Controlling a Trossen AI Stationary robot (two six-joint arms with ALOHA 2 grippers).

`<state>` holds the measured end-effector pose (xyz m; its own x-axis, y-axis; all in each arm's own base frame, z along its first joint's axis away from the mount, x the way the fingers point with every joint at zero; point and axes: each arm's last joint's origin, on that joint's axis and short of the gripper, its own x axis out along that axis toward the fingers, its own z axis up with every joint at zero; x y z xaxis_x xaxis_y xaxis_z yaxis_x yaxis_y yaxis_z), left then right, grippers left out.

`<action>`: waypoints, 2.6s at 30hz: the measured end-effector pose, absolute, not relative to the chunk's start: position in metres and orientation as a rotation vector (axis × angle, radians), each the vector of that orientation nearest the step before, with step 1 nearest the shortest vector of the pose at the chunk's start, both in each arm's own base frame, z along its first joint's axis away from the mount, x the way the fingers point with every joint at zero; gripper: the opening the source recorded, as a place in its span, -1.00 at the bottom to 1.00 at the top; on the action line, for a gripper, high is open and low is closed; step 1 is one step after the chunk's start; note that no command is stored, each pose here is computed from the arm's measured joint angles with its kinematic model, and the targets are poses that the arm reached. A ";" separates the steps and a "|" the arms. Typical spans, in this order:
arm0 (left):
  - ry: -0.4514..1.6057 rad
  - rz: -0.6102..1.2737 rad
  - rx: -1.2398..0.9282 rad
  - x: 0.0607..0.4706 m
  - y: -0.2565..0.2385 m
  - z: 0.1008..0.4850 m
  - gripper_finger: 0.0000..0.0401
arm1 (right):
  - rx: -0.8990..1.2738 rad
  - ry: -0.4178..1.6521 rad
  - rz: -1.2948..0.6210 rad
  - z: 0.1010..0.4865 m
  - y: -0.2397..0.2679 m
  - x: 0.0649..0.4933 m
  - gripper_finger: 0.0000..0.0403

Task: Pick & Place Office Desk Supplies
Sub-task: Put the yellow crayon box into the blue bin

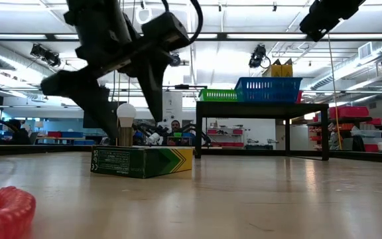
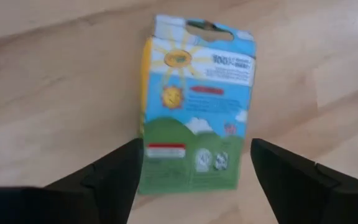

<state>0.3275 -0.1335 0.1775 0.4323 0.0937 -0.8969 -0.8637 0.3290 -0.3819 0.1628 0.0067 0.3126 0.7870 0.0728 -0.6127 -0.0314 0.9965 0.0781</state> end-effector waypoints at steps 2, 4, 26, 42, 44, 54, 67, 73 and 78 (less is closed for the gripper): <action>0.914 0.765 -1.046 0.330 -0.131 0.173 0.53 | 0.065 0.663 0.056 0.313 0.007 0.163 -0.97; 0.924 0.774 -1.046 0.331 -0.130 0.171 0.53 | 0.065 0.663 0.057 0.313 0.007 0.163 -0.97; 1.007 0.751 -0.950 0.344 -0.114 0.148 -0.37 | 0.033 0.637 0.066 0.315 0.006 0.164 -0.97; 0.828 0.506 -0.530 0.381 -0.059 0.157 -0.98 | 0.060 0.638 0.055 0.315 0.006 0.164 -0.97; 0.809 0.463 -0.467 0.385 -0.049 0.159 -0.99 | 0.059 0.647 0.055 0.314 0.006 0.164 -0.97; 0.716 0.367 -0.251 0.395 -0.048 0.168 -0.99 | 0.378 0.741 -0.069 0.307 0.006 0.158 -0.97; 0.652 0.560 0.335 0.382 -0.091 0.175 -0.99 | 1.186 0.633 -0.199 0.240 0.029 0.173 -0.97; 0.693 0.606 0.655 0.378 -0.100 0.179 -0.99 | 1.520 0.444 -0.238 0.219 0.037 0.176 -0.90; 0.740 0.665 0.920 0.378 -0.102 0.184 -0.99 | 1.795 0.258 -0.252 0.209 0.039 0.175 -0.63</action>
<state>0.3775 -0.1016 0.1841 0.5761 0.7709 -0.2716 -0.1876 0.4481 0.8741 0.1753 0.0392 0.2089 0.9514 0.0407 -0.3052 0.3061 -0.2326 0.9231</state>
